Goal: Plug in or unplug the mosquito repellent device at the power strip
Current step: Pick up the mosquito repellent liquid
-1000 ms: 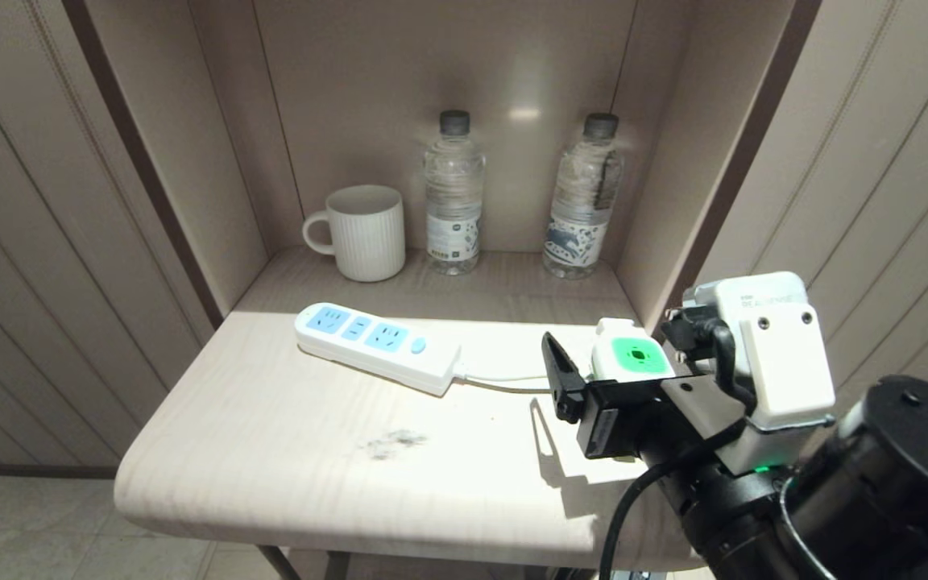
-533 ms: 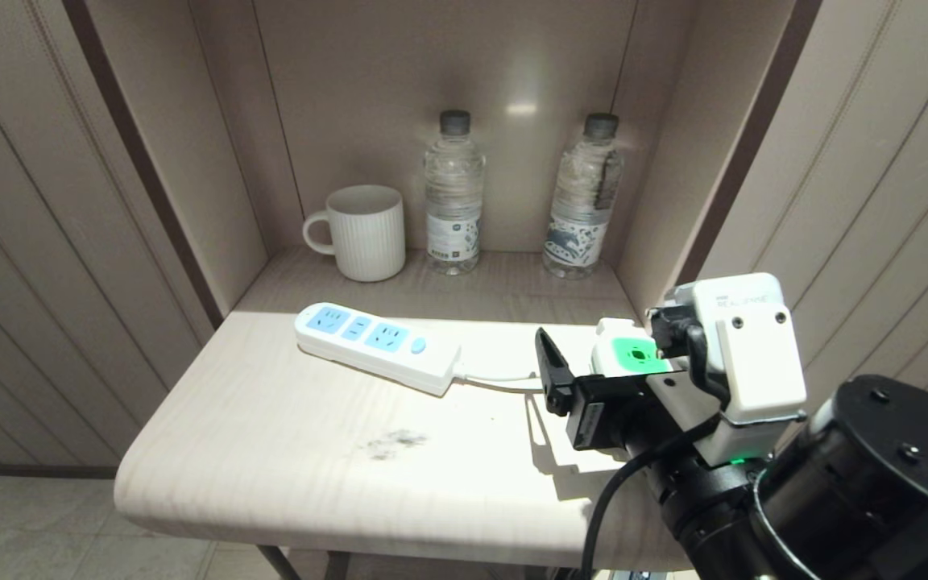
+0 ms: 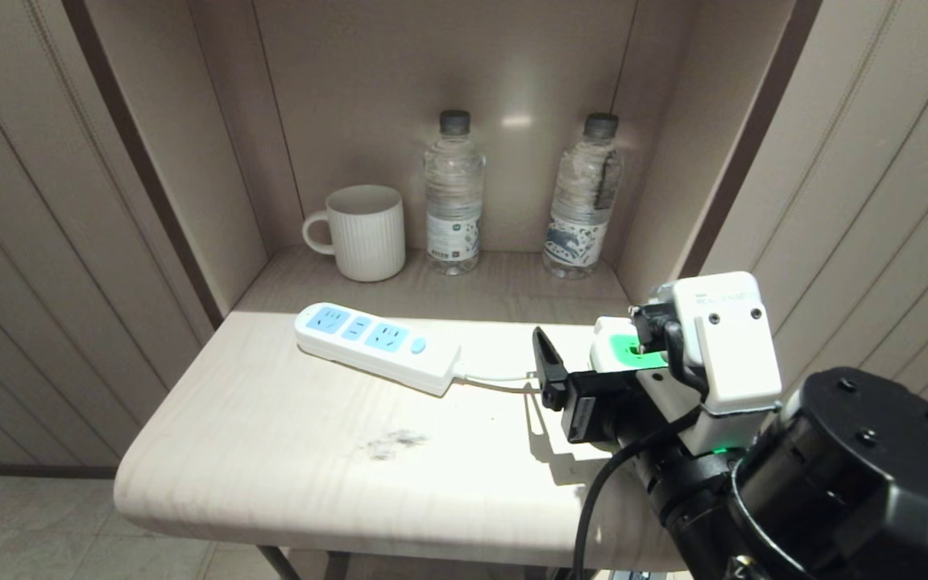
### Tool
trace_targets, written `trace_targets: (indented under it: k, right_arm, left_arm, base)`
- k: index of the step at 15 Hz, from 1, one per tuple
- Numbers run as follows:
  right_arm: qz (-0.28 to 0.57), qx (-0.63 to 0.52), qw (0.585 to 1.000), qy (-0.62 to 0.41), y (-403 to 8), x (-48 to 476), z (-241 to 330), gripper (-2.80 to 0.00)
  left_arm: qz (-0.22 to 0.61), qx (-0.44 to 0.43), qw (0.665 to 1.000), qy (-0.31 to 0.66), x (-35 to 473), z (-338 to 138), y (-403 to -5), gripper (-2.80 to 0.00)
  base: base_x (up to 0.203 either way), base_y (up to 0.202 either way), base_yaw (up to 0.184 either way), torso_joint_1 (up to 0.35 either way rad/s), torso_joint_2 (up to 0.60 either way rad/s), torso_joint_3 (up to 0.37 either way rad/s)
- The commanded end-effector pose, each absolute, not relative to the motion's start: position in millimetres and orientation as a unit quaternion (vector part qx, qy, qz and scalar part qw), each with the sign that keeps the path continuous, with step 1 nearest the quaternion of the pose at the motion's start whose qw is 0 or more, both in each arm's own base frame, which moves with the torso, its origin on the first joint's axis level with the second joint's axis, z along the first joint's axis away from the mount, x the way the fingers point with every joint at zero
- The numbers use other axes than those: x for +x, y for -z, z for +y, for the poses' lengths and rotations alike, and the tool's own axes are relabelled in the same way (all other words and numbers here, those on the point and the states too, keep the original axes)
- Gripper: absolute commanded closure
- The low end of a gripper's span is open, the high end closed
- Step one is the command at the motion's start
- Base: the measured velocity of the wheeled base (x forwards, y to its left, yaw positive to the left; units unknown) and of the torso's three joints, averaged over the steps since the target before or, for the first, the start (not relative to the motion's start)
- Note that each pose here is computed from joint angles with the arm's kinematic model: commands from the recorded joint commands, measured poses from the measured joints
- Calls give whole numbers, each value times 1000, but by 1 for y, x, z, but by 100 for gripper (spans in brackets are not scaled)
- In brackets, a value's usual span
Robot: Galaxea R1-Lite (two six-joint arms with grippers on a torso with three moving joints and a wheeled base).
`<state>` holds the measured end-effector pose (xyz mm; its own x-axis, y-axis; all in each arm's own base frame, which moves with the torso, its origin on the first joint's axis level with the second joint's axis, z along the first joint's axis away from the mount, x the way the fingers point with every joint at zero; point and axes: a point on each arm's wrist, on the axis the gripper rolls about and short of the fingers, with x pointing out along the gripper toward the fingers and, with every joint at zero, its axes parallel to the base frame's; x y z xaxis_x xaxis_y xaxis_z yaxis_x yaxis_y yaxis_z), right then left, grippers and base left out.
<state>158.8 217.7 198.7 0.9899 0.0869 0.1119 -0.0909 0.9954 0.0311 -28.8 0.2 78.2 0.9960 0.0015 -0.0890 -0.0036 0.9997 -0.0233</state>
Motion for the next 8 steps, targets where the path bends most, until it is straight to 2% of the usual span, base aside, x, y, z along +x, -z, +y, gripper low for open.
trace_targets:
  k: [1, 8]
  right_arm:
    - [-61, 24, 997, -38, -200, 160, 216, -280]
    - [-65, 19, 997, -37, -196, 164, 221, -280]
  left_arm:
    - [46, -12, 999, -2, -29, 0, -78, 0]
    - [46, -12, 999, -2, -29, 0, -78, 0]
  base:
    - [0, 0, 0, 0, 0, 0]
    - [0, 0, 0, 0, 0, 0]
